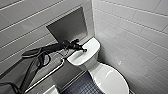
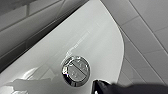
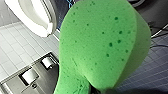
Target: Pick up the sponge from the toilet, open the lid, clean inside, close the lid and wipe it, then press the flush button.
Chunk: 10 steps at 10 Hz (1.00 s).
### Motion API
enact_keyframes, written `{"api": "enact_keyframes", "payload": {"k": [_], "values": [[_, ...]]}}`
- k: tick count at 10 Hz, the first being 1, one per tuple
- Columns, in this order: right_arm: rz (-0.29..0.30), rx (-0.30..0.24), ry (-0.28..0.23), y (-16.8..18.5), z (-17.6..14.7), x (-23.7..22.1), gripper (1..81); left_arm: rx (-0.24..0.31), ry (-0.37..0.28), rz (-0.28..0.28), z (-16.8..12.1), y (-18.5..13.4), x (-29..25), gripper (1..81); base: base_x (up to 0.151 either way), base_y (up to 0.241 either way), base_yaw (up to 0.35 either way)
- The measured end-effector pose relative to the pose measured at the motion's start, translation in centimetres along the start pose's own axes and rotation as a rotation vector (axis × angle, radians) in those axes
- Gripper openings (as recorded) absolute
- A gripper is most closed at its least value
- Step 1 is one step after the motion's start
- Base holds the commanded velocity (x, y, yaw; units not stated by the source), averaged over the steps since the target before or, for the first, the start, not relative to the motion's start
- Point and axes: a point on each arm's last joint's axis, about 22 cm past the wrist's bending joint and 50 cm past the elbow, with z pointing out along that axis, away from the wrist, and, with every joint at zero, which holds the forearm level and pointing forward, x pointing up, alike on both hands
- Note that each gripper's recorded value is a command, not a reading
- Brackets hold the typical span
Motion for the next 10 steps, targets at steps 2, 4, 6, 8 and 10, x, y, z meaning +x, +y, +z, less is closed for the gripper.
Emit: {"api": "enact_keyframes", "payload": {"k": [2,4,6,8,10], "values": [[0.000,0.000,0.000,0.0,0.0,0.0,1.0,-0.068,-0.052,0.053,-1.2,1.6,-2.8,1.0,0.000,0.000,0.000],[0.000,0.000,0.000,0.0,0.0,0.0,1.0,-0.150,-0.139,0.060,-2.0,3.1,-8.4,1.0,0.000,0.000,0.000],[0.000,0.000,0.000,0.0,0.0,0.0,1.0,-0.207,-0.217,0.040,-3.7,3.2,-14.2,1.0,0.000,0.000,0.000],[-0.001,0.001,0.009,0.0,0.0,0.3,1.0,-0.243,-0.287,0.000,-5.6,2.6,-20.2,1.0,0.000,0.000,0.000],[-0.006,-0.005,0.021,0.2,0.1,1.1,1.0,-0.254,-0.367,-0.085,-7.3,0.6,-28.0,1.0,0.000,0.000,0.000]]}}
